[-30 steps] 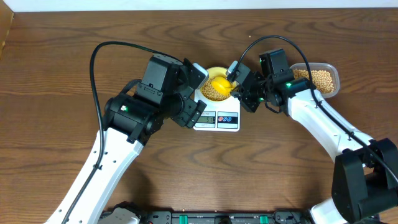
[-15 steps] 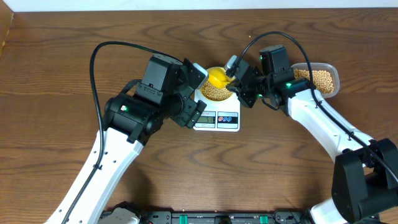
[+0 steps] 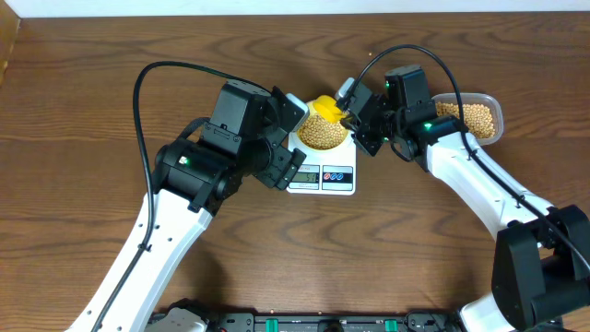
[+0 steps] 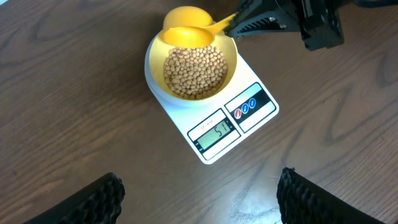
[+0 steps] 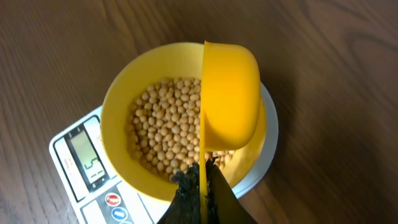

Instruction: Scoop item into bowl and weigh 50g on scale

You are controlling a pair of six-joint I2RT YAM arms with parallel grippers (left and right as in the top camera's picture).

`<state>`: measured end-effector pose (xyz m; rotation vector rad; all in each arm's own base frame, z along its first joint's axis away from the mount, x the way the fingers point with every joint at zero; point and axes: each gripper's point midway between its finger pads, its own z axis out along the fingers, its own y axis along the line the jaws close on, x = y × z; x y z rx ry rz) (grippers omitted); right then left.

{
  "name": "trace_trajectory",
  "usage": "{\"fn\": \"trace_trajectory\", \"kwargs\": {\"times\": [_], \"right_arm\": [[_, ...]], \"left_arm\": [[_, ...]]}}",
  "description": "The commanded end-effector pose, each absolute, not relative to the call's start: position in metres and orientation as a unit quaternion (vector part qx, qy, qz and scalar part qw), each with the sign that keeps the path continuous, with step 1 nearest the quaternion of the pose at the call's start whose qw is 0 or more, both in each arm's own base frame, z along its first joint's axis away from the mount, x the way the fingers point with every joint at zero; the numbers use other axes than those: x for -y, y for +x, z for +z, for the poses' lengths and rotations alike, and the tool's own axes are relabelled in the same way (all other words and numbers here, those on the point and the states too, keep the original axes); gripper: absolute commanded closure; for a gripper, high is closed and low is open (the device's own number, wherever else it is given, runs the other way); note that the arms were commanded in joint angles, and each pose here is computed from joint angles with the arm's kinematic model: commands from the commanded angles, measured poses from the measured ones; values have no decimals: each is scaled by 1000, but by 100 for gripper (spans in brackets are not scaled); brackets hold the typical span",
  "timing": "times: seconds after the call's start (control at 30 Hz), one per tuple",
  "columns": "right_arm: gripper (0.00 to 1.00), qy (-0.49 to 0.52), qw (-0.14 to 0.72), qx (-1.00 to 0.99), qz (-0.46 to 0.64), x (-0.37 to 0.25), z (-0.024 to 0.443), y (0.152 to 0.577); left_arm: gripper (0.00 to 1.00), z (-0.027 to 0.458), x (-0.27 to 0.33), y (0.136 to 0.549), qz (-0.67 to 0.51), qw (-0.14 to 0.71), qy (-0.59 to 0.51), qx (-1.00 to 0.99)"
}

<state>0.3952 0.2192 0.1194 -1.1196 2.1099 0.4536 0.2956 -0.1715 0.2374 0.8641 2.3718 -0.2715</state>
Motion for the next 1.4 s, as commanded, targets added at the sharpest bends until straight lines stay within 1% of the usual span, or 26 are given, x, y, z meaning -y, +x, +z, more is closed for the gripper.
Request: {"fn": "trace_trajectory", "kwargs": {"times": [0.0,0.53,0.77,1.1,1.37], "right_arm": [[99,-435,348,-812,173,-222,125,393],[99,-434,318,-824,177,-218,115,382],[99,-440,312,-815,212,-227,118,373],[99,-444,292,-818,221,-230,113,362],[99,-456,295,-800,254,-244,120,354]], "left_arm": [[19,240,172,296,-106,299,329,-889],[19,240,172,296,-106,299,329,-889],[19,240,172,296,-106,299,329,-889],[19,240,172,296,-106,299,329,-889],[19,240,172,296,-106,299,329,-889]]}}
